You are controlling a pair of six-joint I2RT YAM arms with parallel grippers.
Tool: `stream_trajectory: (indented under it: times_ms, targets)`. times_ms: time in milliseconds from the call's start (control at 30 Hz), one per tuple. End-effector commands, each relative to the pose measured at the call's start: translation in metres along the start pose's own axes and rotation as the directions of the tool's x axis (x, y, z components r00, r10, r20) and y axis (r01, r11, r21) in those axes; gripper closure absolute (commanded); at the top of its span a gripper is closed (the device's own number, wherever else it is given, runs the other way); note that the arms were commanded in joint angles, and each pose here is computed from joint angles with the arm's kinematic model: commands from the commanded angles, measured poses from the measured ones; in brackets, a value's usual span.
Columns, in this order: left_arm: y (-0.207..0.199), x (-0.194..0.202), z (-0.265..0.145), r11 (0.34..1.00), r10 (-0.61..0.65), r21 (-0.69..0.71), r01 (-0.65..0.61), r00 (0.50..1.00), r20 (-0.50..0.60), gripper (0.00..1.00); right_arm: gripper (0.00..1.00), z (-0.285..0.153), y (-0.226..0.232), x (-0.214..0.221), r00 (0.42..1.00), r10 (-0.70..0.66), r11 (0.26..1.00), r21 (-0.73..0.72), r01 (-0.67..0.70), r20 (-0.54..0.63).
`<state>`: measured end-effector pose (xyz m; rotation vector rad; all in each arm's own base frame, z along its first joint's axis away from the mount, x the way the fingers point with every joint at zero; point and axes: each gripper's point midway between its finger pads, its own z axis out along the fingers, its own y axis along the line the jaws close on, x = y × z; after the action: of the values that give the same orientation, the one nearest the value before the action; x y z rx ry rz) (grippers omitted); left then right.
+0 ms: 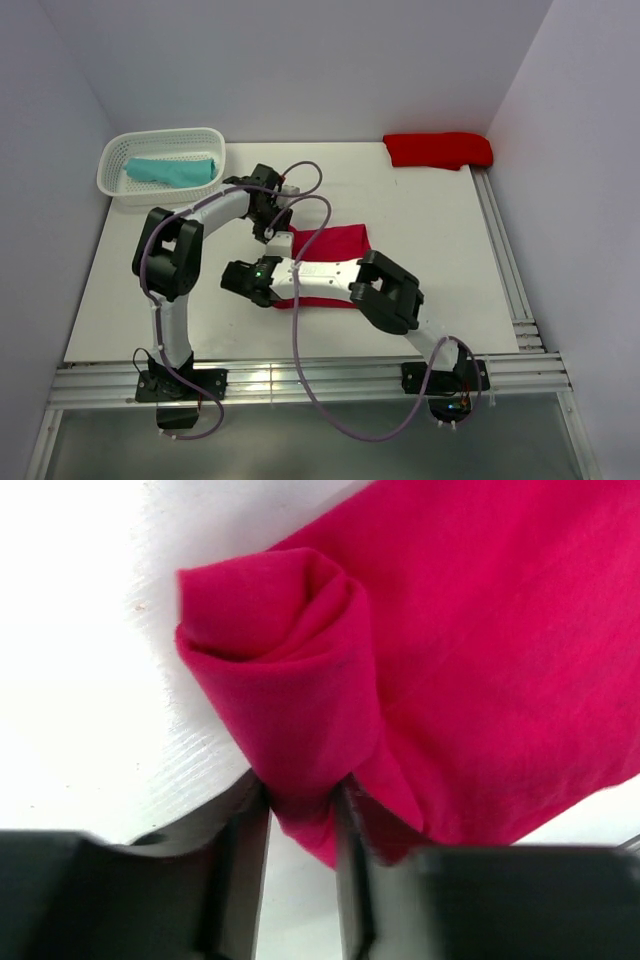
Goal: Roll the t-shirts
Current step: Roll the tshirt
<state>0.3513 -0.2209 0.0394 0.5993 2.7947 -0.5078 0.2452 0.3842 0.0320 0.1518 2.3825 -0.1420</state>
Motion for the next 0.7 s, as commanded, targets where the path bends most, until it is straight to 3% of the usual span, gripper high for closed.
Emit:
stream_trajectory:
  times_ms: [0, 67, 133, 233, 267, 333, 533, 667]
  targets:
    - [-0.005, -0.020, -0.010, 0.998, 0.063, 0.015, -0.064, 0.997, 0.048, 0.61, 0.68, -0.013, -0.010, -0.007, 0.998, 0.056, 0.995, -0.084, -0.057, -0.013]
    - [-0.012, -0.025, -0.019, 0.994, 0.091, 0.048, -0.094, 0.993, 0.070, 0.49, 0.68, -0.016, 0.007, -0.012, 0.989, 0.138, 0.966, -0.213, -0.145, -0.050]
    - [-0.017, -0.031, -0.028, 0.988, 0.130, 0.073, -0.137, 0.987, 0.098, 0.37, 0.68, -0.012, -0.010, -0.011, 0.979, 0.186, 0.944, -0.261, -0.202, -0.085]
    - [-0.021, -0.040, -0.047, 0.979, 0.141, 0.124, -0.160, 0.979, 0.145, 0.28, 0.69, -0.017, 0.001, -0.023, 0.930, 0.330, 0.821, -0.437, -0.368, -0.162]
    - [-0.023, -0.041, -0.050, 0.976, 0.145, 0.139, -0.166, 0.978, 0.153, 0.27, 0.69, -0.010, -0.012, -0.005, 0.924, 0.320, 0.813, -0.440, -0.381, -0.209]
    - [-0.026, -0.041, -0.058, 0.964, 0.143, 0.201, -0.176, 0.975, 0.167, 0.24, 0.69, -0.023, -0.002, -0.023, 0.879, 0.403, 0.697, -0.536, -0.476, -0.256]
    - [-0.030, -0.025, -0.055, 0.916, 0.107, 0.368, -0.159, 0.982, 0.159, 0.20, 0.69, -0.010, -0.016, -0.011, 0.780, 0.477, 0.544, -0.561, -0.624, -0.406]
    - [-0.032, -0.020, -0.046, 0.873, 0.074, 0.464, -0.148, 0.982, 0.174, 0.20, 0.69, -0.009, -0.013, -0.007, 0.692, 0.514, 0.373, -0.595, -0.712, -0.507]
